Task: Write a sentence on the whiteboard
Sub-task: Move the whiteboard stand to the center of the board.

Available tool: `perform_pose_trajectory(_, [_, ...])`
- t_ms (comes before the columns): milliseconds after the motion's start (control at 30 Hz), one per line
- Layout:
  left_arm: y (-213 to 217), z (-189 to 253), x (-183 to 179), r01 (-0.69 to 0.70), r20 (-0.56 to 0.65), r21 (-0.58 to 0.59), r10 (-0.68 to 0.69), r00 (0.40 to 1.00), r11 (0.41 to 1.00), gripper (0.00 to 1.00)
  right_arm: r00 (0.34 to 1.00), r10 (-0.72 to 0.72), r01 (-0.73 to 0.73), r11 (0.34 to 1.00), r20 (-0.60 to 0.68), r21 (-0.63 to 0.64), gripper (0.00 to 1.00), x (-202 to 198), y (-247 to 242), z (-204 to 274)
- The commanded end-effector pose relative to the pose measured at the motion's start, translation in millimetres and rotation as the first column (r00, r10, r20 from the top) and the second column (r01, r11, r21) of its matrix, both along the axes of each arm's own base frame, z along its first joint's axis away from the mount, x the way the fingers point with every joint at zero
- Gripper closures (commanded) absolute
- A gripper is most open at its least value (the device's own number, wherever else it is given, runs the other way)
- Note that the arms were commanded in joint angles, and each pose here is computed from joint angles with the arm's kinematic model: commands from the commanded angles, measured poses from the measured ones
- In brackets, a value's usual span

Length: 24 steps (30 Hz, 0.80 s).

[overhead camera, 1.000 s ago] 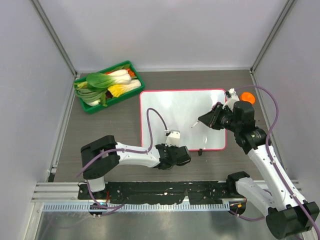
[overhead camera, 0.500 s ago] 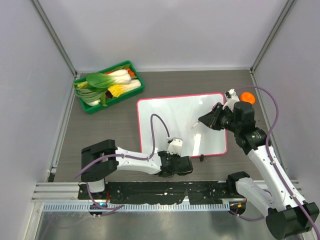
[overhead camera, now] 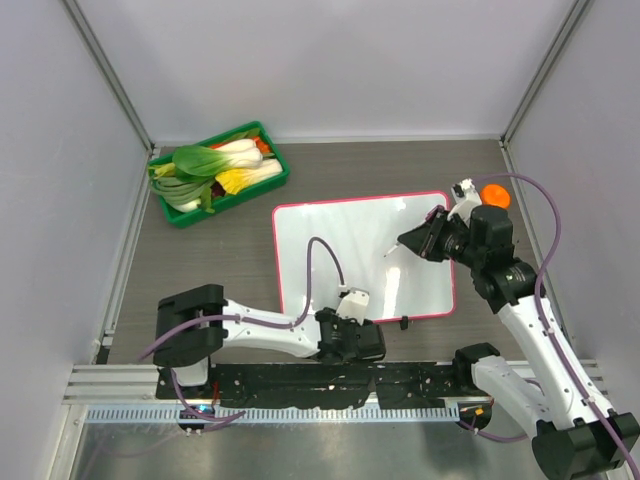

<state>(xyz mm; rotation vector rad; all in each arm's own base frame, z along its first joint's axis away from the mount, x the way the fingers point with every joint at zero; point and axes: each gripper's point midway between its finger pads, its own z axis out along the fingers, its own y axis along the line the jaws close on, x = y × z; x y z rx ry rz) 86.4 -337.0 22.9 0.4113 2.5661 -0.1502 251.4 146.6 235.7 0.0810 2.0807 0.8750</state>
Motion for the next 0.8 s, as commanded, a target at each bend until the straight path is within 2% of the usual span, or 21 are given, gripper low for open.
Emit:
perform_pose_trajectory(0, [-4.1,32.0,-4.8,0.020,0.011,-0.101,-0.019,1.000,0.995,0.29,0.998,0.003,-0.003,1.000,0.057,0.009,0.99,-2.0,-0.9,15.8])
perform_pose_trajectory(200, [-5.0,88.8,11.2,0.079,0.130,-0.222,-0.051,0.990,0.972,0.05,0.996,-0.001,0.000,1.000,0.086,0.011,0.99,-8.4,-3.0,26.6])
perform_pose_trajectory(267, [-4.5,106.2,19.6,0.106,0.166,-0.247,-0.066,0.984,0.963,0.00,0.996,-0.007,0.007,1.000,0.090,0.004,0.99,-11.0,-5.0,26.8])
perform_pose_trajectory(400, [1.1,133.9,46.0,0.120,0.179,-0.318,-0.064,0.982,0.941,0.00,0.996,-0.017,0.017,1.000,0.093,-0.006,0.99,-14.5,-8.4,24.7])
perform_pose_trajectory(600, [6.8,166.3,91.5,0.156,0.163,-0.490,-0.086,0.983,0.858,0.00,0.996,-0.023,0.023,1.000,0.085,-0.006,0.99,-18.1,-9.9,15.7])
perform_pose_trajectory(700, [15.6,176.3,113.2,0.151,0.141,-0.537,-0.089,0.986,0.830,0.00,0.996,-0.015,0.016,1.000,0.088,-0.008,0.99,-18.1,-8.9,13.5])
perform_pose_trajectory(767, [28.3,183.0,130.0,0.134,0.146,-0.539,-0.065,0.987,0.831,0.00,0.995,-0.014,0.015,1.000,0.097,-0.009,0.99,-18.2,-9.2,16.2])
